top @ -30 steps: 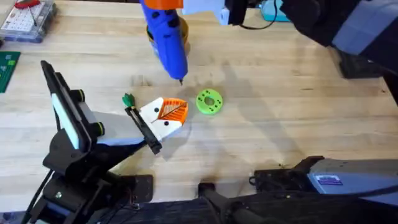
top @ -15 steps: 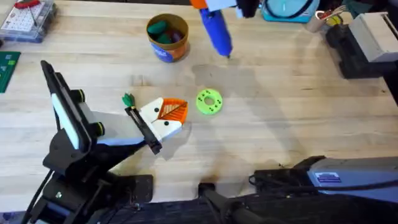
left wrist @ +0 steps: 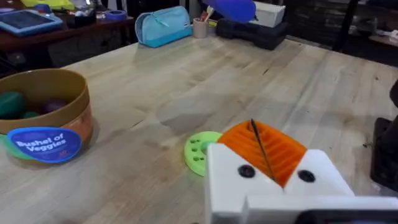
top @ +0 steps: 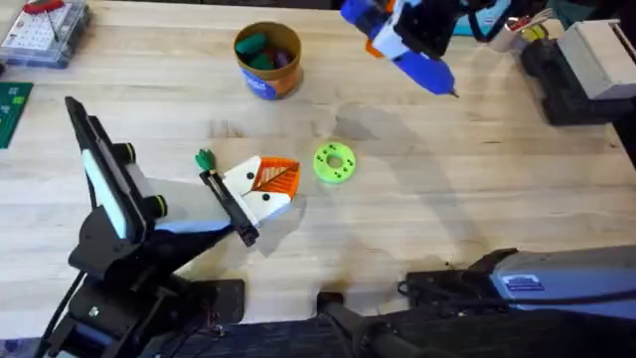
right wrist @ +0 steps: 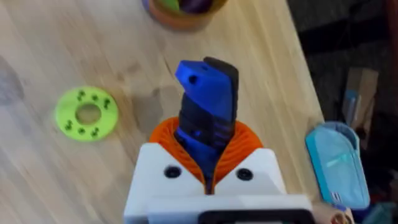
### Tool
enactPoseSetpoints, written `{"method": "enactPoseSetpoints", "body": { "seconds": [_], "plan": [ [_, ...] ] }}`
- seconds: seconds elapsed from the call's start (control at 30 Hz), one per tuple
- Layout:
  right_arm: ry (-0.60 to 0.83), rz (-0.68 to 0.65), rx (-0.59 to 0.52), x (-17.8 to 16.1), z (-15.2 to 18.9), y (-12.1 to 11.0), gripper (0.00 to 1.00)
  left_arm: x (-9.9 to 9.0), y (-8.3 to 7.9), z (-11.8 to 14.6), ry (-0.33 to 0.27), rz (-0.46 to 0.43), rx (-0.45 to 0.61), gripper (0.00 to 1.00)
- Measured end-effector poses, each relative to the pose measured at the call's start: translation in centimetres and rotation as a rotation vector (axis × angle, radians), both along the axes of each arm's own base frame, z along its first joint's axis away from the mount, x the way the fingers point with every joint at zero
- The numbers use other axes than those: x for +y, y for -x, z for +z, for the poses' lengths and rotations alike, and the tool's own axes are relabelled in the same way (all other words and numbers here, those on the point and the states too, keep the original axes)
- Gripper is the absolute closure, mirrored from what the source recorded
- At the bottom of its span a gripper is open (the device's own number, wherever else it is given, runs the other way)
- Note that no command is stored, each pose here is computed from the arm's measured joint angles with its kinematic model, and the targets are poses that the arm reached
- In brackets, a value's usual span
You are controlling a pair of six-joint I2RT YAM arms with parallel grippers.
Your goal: Pick up the gripper from the table and insert it into the empty holder that is missing its gripper. Then pick up a screw, insert it into the mounting hole, and use the screwdriver to tighten it. Finally, clean up the table by picking up the vegetable and placing it into the bucket.
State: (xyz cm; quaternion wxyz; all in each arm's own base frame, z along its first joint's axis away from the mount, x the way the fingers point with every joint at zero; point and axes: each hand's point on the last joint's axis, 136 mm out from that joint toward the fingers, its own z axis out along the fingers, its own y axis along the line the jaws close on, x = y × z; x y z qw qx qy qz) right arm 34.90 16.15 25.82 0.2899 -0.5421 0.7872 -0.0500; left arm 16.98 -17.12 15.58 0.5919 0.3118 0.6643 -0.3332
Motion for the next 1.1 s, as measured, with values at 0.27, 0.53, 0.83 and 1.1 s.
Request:
{"method": "enactPoseSetpoints", "body": {
  "seconds": [0.27, 0.53, 0.83, 1.1],
  "plan": [
    [0.314, 0.047, 0.224, -4.8, -8.0, -1.0, 0.98, 0.0, 0.0, 0.0, 0.0, 0.0, 0.0, 0.985],
    [0.435, 0.064, 0.318, -8.1, -15.2, -2.9, 0.98, 0.0, 0.0, 0.0, 0.0, 0.0, 0.0, 0.985],
    [0.489, 0.148, 0.327, -9.4, -22.2, -3.1, 0.98, 0.0, 0.0, 0.0, 0.0, 0.0, 0.0, 0.985],
    [0.483, 0.159, 0.323, -9.7, -22.3, -3.2, 0.98, 0.0, 0.0, 0.0, 0.0, 0.0, 0.0, 0.985]
  ]
}}
